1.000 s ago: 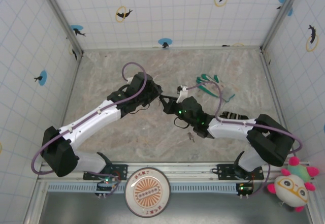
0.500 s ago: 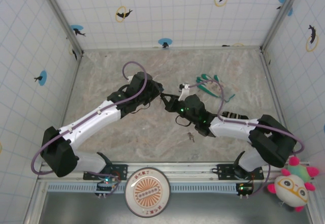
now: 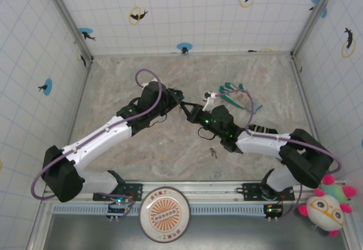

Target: Unlock with the key

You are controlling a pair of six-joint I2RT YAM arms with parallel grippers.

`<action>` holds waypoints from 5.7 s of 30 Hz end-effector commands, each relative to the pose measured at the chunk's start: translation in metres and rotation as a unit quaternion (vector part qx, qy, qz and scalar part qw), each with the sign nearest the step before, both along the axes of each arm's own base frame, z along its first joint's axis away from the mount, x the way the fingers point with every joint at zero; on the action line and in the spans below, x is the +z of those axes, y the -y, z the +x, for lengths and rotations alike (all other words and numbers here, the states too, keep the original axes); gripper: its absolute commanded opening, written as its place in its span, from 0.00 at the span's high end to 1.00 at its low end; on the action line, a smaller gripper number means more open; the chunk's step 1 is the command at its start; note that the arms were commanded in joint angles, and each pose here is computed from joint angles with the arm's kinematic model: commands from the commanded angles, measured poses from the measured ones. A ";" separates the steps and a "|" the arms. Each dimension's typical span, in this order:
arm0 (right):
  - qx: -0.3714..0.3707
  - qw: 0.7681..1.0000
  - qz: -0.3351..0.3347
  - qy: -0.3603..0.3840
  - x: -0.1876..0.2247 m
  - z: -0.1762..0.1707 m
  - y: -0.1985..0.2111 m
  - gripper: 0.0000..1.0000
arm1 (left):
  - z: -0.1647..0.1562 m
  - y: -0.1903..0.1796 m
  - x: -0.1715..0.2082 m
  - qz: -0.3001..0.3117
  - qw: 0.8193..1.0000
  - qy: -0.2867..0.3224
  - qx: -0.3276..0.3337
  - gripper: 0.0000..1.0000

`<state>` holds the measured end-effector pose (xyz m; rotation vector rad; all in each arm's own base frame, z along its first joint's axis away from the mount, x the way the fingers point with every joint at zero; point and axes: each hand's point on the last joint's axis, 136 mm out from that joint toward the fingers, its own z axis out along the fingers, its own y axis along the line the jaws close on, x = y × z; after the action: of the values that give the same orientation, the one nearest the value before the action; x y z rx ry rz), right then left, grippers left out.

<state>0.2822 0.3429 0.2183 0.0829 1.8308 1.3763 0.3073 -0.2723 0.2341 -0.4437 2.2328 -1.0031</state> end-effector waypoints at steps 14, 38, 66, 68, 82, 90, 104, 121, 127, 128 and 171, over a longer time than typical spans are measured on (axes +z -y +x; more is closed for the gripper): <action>-0.019 0.992 0.125 0.015 0.038 0.010 0.020 1.00 | -0.052 0.033 0.042 -0.069 0.986 0.053 -0.139 1.00; 0.029 0.984 0.177 -0.006 0.044 0.007 0.010 1.00 | -0.053 0.028 0.052 -0.074 0.985 0.068 -0.140 1.00; -0.062 0.979 -0.190 0.048 -0.017 -0.017 0.043 0.68 | -0.041 0.012 -0.002 -0.042 0.995 -0.035 -0.082 1.00; -0.063 0.977 -0.196 0.050 -0.019 -0.021 0.047 0.64 | -0.041 0.011 -0.007 -0.042 0.995 -0.042 -0.076 1.00; -0.076 0.980 -0.161 0.093 -0.004 -0.033 0.066 0.46 | -0.042 0.019 -0.021 -0.052 0.992 -0.071 -0.088 1.00; -0.060 0.979 -0.150 0.123 0.010 -0.032 0.044 0.45 | -0.045 0.027 -0.024 -0.060 0.989 -0.078 -0.107 1.00; -0.040 0.979 -0.148 0.135 0.013 -0.024 0.012 0.55 | -0.048 0.031 -0.019 -0.074 0.987 -0.075 -0.120 1.00; -0.036 0.980 -0.148 0.128 0.009 -0.022 0.015 0.99 | -0.047 0.026 -0.011 -0.074 0.989 -0.057 -0.114 0.62; -0.006 0.981 -0.146 0.130 0.009 -0.028 0.023 1.00 | -0.043 0.015 0.001 -0.055 0.992 -0.029 -0.112 0.39; 0.000 0.980 -0.148 0.130 0.008 -0.030 0.024 1.00 | -0.043 0.013 0.003 -0.051 0.992 -0.025 -0.112 0.37; 0.225 0.929 -0.165 0.242 0.054 -0.088 0.044 1.00 | -0.070 0.021 -0.010 0.098 0.941 0.019 -0.322 0.36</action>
<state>0.1998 0.2947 0.2320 -0.7854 1.8044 1.1985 0.2364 -0.2936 0.2212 0.3967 2.4619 -1.0921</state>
